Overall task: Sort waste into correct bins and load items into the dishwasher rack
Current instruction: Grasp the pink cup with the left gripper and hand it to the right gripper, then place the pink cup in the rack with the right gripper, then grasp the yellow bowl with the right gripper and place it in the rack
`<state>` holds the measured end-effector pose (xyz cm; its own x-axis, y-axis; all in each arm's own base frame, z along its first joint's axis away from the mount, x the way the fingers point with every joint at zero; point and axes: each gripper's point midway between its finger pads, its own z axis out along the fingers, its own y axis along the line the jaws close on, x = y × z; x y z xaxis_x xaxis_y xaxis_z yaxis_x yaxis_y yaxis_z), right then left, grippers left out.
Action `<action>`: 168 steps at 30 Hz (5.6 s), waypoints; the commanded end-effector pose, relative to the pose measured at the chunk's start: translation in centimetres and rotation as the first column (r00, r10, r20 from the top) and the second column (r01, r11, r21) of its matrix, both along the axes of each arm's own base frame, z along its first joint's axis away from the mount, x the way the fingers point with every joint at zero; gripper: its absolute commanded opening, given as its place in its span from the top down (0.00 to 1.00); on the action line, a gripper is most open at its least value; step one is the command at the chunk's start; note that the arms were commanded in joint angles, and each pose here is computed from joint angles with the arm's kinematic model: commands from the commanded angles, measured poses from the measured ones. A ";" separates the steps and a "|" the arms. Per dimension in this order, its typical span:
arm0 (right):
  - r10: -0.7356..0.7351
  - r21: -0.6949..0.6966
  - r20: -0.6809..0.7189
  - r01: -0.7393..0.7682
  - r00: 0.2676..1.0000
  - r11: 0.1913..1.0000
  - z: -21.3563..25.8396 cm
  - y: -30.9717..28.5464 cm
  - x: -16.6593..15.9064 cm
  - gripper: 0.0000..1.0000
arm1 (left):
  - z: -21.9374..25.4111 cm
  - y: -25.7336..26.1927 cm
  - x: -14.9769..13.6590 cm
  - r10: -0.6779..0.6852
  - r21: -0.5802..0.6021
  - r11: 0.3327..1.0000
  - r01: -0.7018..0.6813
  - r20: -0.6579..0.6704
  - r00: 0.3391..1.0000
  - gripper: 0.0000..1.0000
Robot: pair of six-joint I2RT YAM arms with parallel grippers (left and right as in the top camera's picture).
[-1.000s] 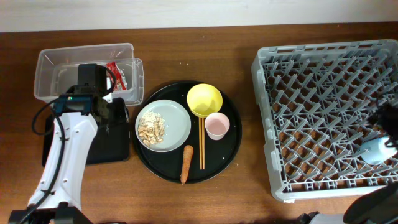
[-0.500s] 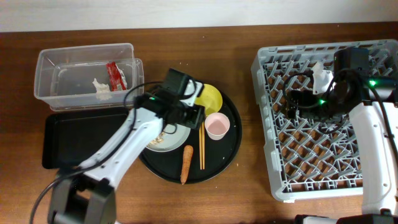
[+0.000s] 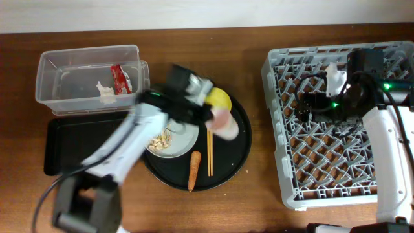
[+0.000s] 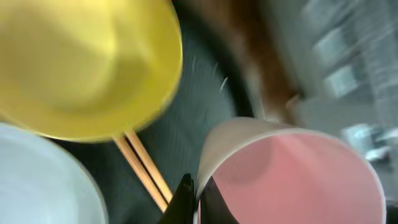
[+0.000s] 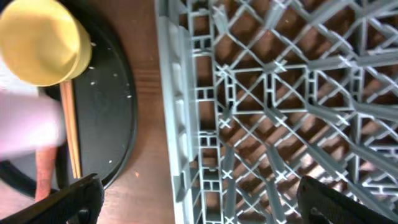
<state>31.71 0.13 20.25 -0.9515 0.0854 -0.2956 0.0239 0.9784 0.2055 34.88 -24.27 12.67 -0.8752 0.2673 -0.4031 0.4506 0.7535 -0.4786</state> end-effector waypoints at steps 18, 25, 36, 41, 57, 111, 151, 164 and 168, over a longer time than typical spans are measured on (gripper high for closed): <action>0.575 0.322 0.673 -0.884 0.465 0.339 9.9 22.7 -2.5 0.12 | 15.6 0.1 -1.6 -0.223 -0.686 0.709 0.162 0.000 0.975 1.00; 0.575 0.316 0.674 -0.885 0.463 0.341 9.8 22.7 -2.4 0.50 | 15.7 0.1 -1.5 -0.220 -0.688 0.709 0.152 -0.012 0.975 1.00; 0.356 0.207 0.258 -0.411 0.898 0.888 4.1 10.2 2.6 0.57 | 2.3 9.8 0.8 0.270 0.106 0.959 -0.262 -0.075 0.960 0.41; -0.107 0.097 0.114 0.096 0.988 0.991 5.3 -4.0 1.5 0.57 | 4.8 16.3 0.5 0.400 0.354 0.832 -0.428 0.153 0.904 0.41; -0.701 -0.012 -0.174 0.710 0.692 0.704 -5.6 -23.5 -1.5 0.58 | 6.7 16.6 -0.1 0.404 0.331 0.831 -0.448 0.196 0.894 0.41; 0.019 -0.123 0.017 -0.017 1.000 0.992 -1.9 8.8 12.7 0.96 | 5.5 25.7 -1.8 0.632 0.394 0.683 -0.615 0.104 0.768 0.22; -0.669 -0.678 0.068 0.526 0.740 0.513 -3.1 -17.1 5.0 0.02 | 5.5 25.5 -2.0 0.629 0.390 0.691 -0.609 0.092 0.772 0.18; 0.134 -0.003 -0.254 -0.139 0.958 0.990 -4.6 14.5 3.2 0.12 | 5.5 25.5 -2.0 0.629 0.390 0.691 -0.609 0.091 0.772 0.08; 0.167 -0.009 -0.314 -0.179 0.935 0.984 -10.2 20.3 0.6 0.12 | 5.5 25.5 -2.0 0.629 0.390 0.691 -0.609 0.091 0.772 0.07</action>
<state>34.08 18.66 12.74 -0.9924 -0.1151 -0.0434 -0.1212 0.9751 0.1855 32.93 1.20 17.80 -0.9152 -0.2225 -0.3359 -0.2005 0.9747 -0.0991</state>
